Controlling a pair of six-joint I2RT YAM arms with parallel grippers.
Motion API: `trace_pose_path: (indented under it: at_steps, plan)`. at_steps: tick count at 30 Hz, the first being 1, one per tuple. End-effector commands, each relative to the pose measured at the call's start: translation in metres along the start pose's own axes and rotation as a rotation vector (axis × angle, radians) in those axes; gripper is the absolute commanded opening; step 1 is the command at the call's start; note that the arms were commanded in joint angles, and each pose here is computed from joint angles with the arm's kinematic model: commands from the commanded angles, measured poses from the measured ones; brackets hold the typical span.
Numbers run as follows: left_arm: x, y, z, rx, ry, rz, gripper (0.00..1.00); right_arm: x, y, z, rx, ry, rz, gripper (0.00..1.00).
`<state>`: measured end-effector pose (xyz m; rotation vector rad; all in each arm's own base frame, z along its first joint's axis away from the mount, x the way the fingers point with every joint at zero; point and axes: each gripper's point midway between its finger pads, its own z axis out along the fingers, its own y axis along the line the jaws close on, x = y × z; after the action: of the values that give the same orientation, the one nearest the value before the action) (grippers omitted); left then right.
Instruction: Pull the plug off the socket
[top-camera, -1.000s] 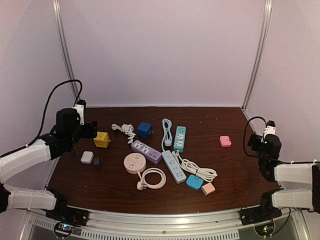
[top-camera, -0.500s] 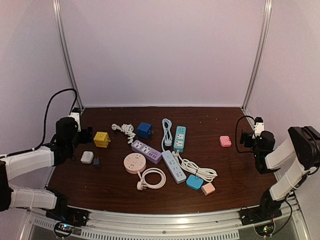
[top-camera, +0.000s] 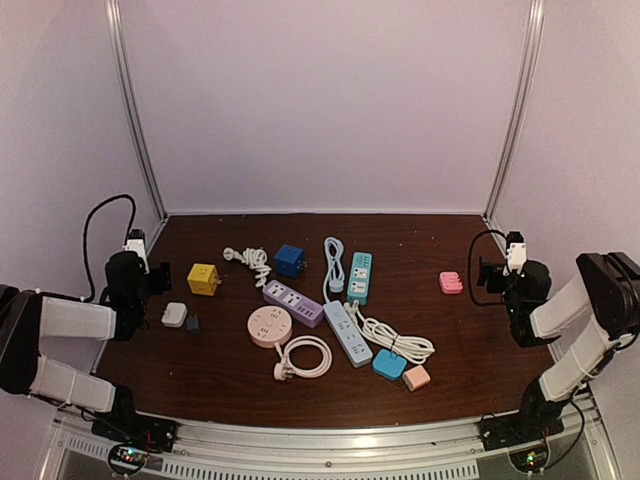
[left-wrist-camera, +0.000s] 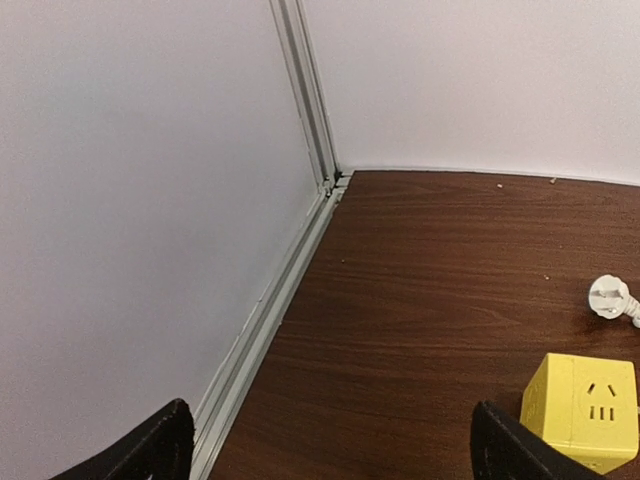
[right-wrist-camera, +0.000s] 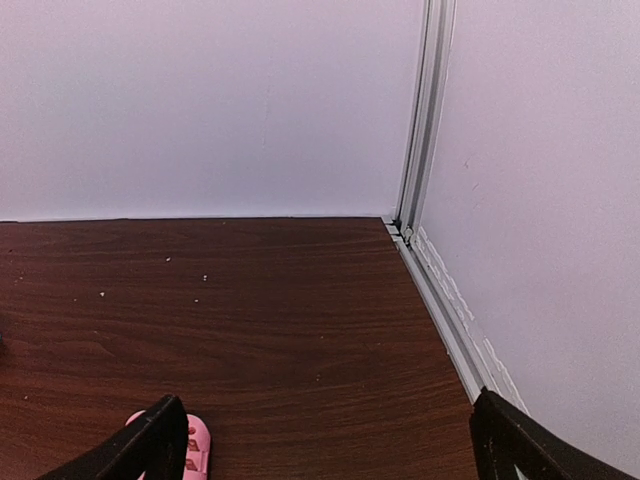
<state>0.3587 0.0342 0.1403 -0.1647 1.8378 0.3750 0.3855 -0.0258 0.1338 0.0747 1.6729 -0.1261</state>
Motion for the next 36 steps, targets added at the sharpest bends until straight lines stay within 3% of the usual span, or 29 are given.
trace_pose_path:
  at_steps: [1, 12, 36]
  plan:
    - [-0.021, -0.014, 0.006, 0.067, -0.141, -0.006, 0.98, -0.007, -0.001, 0.004, -0.004, -0.021, 0.008, 1.00]
    - [-0.010, -0.043, 0.007, 0.198, -0.247, 0.087, 0.98, -0.009, -0.003, 0.003, -0.001, -0.028, 0.009, 1.00]
    - [-0.007, -0.051, 0.015, 0.226, -0.203, 0.110, 0.98, -0.009, -0.002, 0.003, -0.005, -0.027, 0.008, 1.00]
